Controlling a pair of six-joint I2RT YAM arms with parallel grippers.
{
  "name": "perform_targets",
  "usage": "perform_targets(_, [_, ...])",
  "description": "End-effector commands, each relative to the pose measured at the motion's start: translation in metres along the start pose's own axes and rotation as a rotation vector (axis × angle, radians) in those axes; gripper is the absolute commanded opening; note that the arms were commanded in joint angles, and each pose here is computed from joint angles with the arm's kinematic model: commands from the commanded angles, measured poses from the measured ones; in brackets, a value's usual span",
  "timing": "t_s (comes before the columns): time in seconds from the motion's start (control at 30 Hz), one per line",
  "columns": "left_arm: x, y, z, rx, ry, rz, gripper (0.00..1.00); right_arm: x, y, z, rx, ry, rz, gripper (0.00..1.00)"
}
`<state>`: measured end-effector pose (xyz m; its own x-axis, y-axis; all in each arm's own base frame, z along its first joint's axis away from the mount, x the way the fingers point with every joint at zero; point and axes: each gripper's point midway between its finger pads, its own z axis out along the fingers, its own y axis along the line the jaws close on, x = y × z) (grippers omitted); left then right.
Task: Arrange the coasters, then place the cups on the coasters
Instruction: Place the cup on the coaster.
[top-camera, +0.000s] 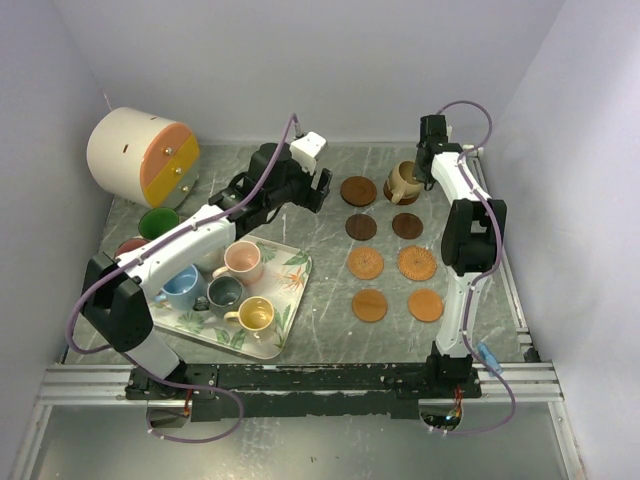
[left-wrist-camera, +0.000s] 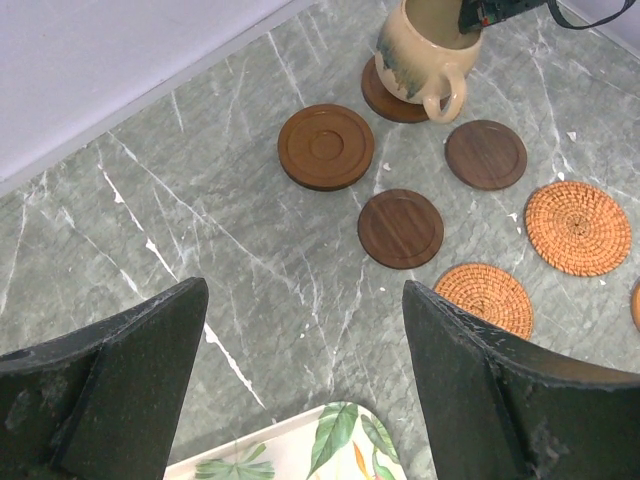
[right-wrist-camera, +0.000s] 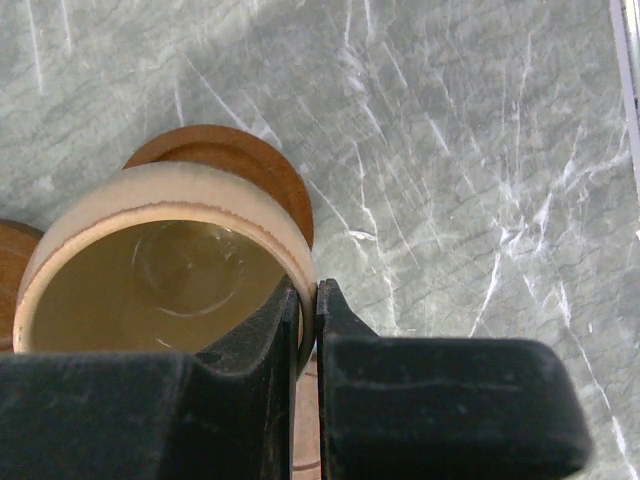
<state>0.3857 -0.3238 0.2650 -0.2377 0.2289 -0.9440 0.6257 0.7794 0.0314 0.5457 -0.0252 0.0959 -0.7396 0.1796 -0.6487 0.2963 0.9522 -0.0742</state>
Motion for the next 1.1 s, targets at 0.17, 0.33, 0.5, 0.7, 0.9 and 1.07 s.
perform_targets(0.17, [-0.021, 0.002, -0.009, 0.004, -0.074, -0.003, 0.9, -0.035, 0.002, -0.002, 0.01, -0.091, 0.04, 0.0])
perform_targets(0.33, [-0.021, 0.001, -0.008, 0.008, -0.074, -0.005, 0.9, -0.031, 0.003, 0.006, 0.011, -0.08, 0.029, 0.0])
perform_targets(0.5, [-0.02, 0.001, -0.006, 0.007, -0.072, -0.005, 0.9, -0.03, 0.005, 0.011, 0.008, -0.077, 0.018, 0.0])
perform_targets(0.7, [-0.02, 0.0, -0.006, 0.011, -0.068, -0.007, 0.9, -0.027, 0.002, 0.012, 0.024, -0.067, -0.001, 0.0])
perform_targets(0.9, [-0.019, 0.0, -0.006, 0.01, -0.067, -0.006, 0.9, -0.033, 0.001, 0.004, 0.02, -0.083, -0.004, 0.0])
perform_targets(1.07, [-0.017, 0.0, -0.005, 0.012, -0.063, -0.006, 0.9, -0.045, 0.002, -0.007, 0.009, -0.116, 0.004, 0.0])
